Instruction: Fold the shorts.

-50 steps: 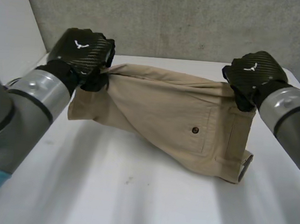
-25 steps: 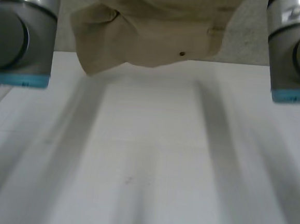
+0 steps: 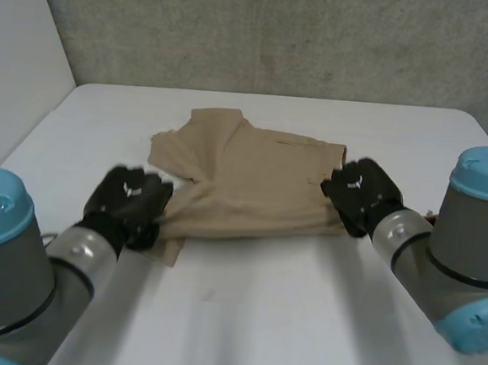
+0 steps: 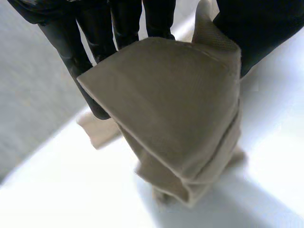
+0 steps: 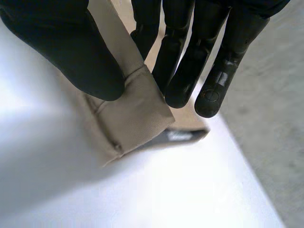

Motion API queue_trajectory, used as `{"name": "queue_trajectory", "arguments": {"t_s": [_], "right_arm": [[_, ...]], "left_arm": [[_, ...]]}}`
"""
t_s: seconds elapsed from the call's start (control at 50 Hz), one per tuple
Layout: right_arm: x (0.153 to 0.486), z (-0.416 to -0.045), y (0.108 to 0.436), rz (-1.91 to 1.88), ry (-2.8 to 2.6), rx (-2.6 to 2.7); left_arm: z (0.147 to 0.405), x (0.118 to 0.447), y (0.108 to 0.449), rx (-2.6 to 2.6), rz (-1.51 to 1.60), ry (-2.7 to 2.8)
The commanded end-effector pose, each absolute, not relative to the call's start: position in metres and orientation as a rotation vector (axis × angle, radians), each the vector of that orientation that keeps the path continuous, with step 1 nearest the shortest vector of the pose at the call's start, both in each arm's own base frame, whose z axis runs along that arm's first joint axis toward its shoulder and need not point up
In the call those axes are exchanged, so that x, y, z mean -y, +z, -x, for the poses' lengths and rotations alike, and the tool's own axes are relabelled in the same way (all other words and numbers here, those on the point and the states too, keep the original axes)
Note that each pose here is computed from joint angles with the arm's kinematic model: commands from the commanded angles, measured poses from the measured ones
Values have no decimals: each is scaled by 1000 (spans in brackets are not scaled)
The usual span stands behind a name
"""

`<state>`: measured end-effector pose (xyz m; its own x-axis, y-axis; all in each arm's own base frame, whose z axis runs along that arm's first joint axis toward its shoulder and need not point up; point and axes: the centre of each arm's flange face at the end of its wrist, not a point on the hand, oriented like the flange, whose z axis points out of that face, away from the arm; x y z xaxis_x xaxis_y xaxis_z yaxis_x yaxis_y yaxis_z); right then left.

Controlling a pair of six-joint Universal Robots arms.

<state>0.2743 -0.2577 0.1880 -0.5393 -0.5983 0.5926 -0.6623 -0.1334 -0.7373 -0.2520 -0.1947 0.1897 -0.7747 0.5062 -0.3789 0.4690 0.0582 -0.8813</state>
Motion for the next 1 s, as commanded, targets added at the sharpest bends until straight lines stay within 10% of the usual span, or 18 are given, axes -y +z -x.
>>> {"name": "queue_trajectory", "arguments": {"t_s": [0.02,0.2,0.52,0.7,0.88,1.0], "right_arm": [[196,-242,204,-1668,1368,2183],[155,-226,198,-1880,1103,2152],[230,-256,179,-1552,1492,2110],[323,-288,284,-1093,2053,1670],[339,-290,395,-632,2586,1209],[335,-288,372,-696,2531,1293]], "left_arm": [[228,138,185,2467,1323,1482],[218,117,196,2443,1537,1427],[274,213,181,2240,1442,1877],[324,308,259,1855,1345,2542],[331,319,377,1252,778,3085],[318,307,363,1341,750,2965]]}}
